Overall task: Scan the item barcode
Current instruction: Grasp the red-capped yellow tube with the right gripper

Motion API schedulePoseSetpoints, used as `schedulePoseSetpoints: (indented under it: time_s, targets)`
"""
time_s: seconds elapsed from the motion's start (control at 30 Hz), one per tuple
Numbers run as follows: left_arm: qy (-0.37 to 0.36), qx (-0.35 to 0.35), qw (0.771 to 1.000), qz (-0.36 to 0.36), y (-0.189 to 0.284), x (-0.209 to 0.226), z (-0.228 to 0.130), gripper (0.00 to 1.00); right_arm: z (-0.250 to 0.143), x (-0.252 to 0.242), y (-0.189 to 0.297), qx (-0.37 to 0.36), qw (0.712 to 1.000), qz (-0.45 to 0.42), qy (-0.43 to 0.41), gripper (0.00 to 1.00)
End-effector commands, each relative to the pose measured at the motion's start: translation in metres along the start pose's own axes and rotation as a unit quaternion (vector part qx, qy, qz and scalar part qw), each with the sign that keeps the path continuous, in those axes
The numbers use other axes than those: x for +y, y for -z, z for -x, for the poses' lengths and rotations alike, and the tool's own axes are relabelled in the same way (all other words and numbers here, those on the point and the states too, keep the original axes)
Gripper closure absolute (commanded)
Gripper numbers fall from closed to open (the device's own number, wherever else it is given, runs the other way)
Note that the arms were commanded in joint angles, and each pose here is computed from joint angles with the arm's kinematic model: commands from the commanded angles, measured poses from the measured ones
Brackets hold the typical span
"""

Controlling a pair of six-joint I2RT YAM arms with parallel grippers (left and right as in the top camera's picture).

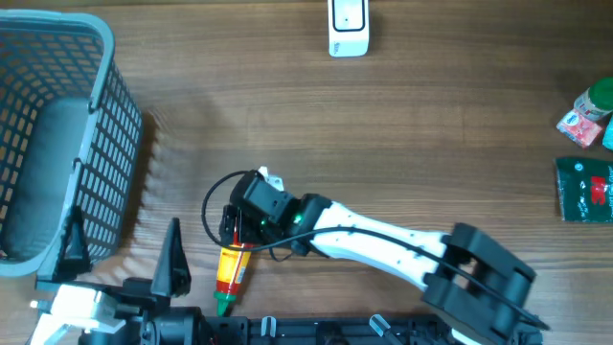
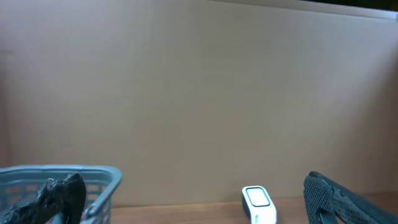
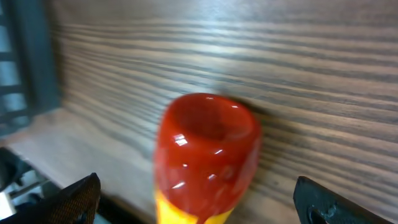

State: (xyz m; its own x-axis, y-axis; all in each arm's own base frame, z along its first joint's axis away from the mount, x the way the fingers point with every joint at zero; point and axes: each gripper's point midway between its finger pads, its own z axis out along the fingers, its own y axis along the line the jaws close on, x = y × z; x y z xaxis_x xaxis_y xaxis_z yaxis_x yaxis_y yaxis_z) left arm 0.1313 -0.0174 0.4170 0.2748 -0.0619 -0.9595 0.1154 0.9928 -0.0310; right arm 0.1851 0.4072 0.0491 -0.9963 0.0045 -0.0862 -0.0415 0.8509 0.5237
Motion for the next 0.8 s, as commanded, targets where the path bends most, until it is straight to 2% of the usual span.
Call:
schedulePoseSetpoints:
  time_s: [0.0, 0.27, 0.33, 0.43, 0.5, 0.6, 0.77]
  targets:
    - [-0.008, -0.008, 0.999, 0.031, 0.003, 0.01, 0.005, 0.0, -0.003, -0.002, -0.023, 0.004, 0.999, -0.036, 0.012, 0.01]
    - [-0.007, 0.0, 0.999, 0.031, 0.003, 0.011, 0.001, 0.0, -0.007, -0.009, -0.036, 0.013, 0.991, -0.127, 0.029, 0.01]
    - [-0.007, 0.004, 0.999, 0.032, 0.003, 0.011, -0.001, 0.0, -0.008, -0.019, -0.035, 0.02, 0.989, -0.145, 0.014, 0.05]
    - [-0.006, 0.013, 0.999, 0.032, 0.003, 0.011, -0.005, 0.0, -0.01, -0.027, -0.033, 0.025, 0.987, -0.159, 0.002, 0.23]
    - [-0.006, 0.021, 0.999, 0.032, 0.003, 0.011, -0.009, 0.0, -0.009, -0.03, -0.032, 0.022, 0.986, -0.166, -0.008, 0.28]
    - [-0.005, 0.03, 0.999, 0.033, 0.003, 0.011, -0.014, 0.0, -0.007, -0.036, -0.03, 0.017, 0.983, -0.18, -0.013, 0.32]
    - [-0.003, 0.068, 0.997, 0.035, 0.005, 0.012, -0.032, 0.0, 0.003, -0.049, -0.024, 0.015, 0.98, -0.195, -0.032, 0.32]
